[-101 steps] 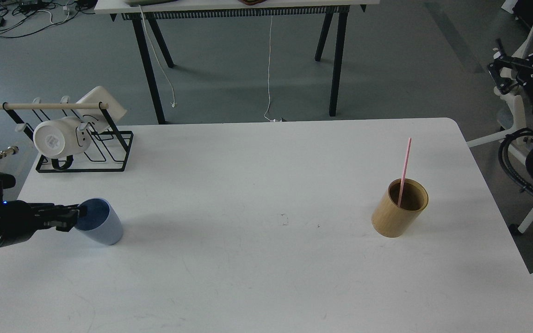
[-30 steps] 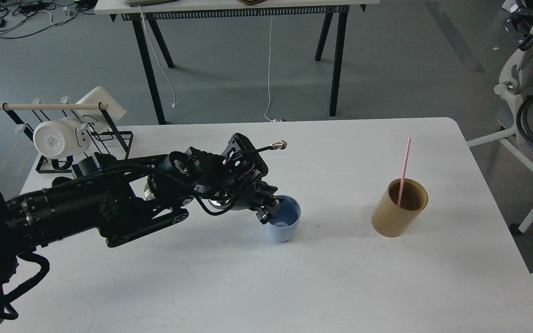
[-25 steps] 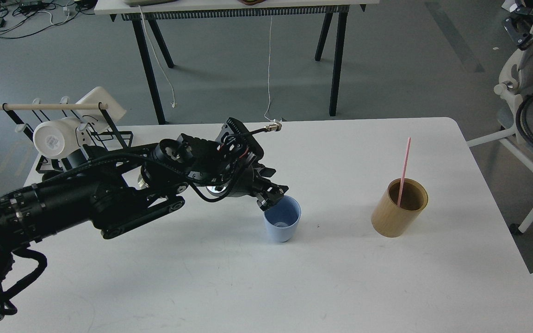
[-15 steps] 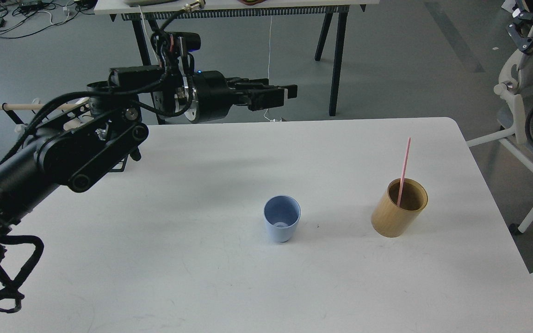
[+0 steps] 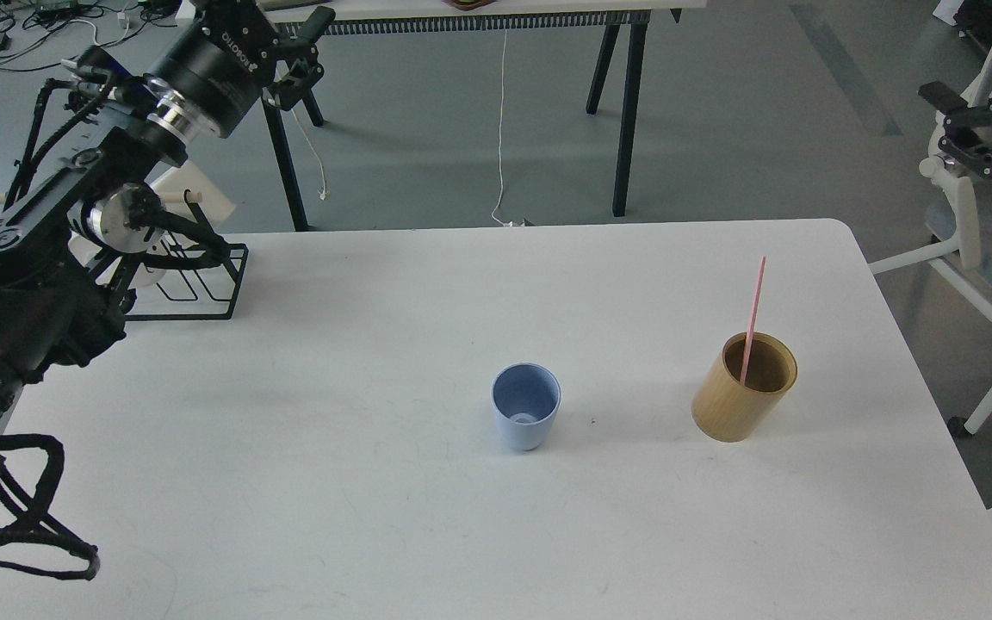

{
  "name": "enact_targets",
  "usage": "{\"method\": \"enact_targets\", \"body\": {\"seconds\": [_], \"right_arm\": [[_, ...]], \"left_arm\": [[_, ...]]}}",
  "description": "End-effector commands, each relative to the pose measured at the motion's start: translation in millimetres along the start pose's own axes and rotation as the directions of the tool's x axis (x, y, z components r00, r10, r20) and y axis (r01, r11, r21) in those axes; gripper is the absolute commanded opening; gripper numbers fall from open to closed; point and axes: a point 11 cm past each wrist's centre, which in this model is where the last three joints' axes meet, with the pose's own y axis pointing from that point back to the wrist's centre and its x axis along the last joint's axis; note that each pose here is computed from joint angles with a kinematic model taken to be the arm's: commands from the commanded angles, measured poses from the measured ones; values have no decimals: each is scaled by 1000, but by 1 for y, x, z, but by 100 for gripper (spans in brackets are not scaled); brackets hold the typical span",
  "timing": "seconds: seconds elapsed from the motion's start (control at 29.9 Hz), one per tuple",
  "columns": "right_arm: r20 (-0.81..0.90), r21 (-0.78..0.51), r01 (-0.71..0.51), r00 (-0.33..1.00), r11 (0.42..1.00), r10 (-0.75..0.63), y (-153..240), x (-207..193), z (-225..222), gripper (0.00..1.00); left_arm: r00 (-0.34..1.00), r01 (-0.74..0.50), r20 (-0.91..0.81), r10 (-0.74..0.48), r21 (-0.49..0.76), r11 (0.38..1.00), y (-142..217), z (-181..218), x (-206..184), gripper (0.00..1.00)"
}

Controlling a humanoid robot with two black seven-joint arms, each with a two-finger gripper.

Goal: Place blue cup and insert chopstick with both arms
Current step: 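Release the blue cup and retract the left arm upward, then reach the right gripper to the red straw in the tan cup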

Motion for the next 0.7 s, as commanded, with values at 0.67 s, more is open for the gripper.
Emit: {"method": "enact_targets", "body": {"seconds": [0.67], "right_arm": [[-787,-321,261,462,910,-410,36,-129,104,91]], "left_arm": [[940,-249,-253,228,-54,967,23,-7,52,100]]}}
